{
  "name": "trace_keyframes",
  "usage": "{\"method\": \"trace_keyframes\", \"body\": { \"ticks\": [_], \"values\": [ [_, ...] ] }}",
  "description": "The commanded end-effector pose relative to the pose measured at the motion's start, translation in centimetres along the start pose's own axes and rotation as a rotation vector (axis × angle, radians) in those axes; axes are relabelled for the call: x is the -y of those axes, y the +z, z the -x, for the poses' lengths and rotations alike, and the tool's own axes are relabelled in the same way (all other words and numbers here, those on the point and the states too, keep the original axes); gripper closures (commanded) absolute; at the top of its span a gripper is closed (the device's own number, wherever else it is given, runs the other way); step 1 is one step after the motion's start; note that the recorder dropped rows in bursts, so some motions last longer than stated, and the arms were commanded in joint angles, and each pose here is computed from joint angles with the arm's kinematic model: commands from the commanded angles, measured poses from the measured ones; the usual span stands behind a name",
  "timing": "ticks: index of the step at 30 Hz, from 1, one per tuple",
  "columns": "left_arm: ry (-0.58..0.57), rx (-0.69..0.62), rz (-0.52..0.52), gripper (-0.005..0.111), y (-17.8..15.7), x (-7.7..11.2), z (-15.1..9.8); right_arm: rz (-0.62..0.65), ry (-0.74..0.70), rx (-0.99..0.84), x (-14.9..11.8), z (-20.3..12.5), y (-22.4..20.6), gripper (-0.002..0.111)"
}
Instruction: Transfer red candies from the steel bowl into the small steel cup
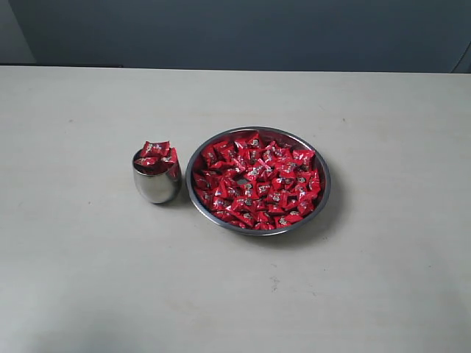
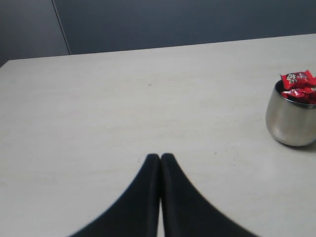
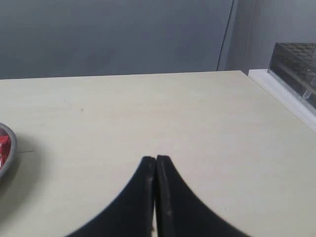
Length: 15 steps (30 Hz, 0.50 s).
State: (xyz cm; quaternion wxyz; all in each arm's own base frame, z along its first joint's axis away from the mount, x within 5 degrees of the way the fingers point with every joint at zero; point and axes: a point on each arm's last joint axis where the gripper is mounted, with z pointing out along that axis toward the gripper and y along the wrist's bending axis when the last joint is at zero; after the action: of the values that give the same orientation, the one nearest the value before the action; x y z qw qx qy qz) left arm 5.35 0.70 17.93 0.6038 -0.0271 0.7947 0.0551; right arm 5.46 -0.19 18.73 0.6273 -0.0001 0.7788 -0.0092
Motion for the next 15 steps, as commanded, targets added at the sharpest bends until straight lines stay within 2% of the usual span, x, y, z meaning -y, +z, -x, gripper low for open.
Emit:
{"method": "trace_keyframes", "body": {
  "ticks": [1,15],
  "values": [
    [0.002,0.019,-0.006,0.106,-0.12,0.02,0.33,-0.004,-0.006,0.007,0.02,-0.08,0.0,0.108],
    [0.002,0.019,-0.006,0.106,-0.12,0.02,0.33,-0.005,-0.005,-0.001,0.03,-0.15,0.0,0.108]
  ]
}}
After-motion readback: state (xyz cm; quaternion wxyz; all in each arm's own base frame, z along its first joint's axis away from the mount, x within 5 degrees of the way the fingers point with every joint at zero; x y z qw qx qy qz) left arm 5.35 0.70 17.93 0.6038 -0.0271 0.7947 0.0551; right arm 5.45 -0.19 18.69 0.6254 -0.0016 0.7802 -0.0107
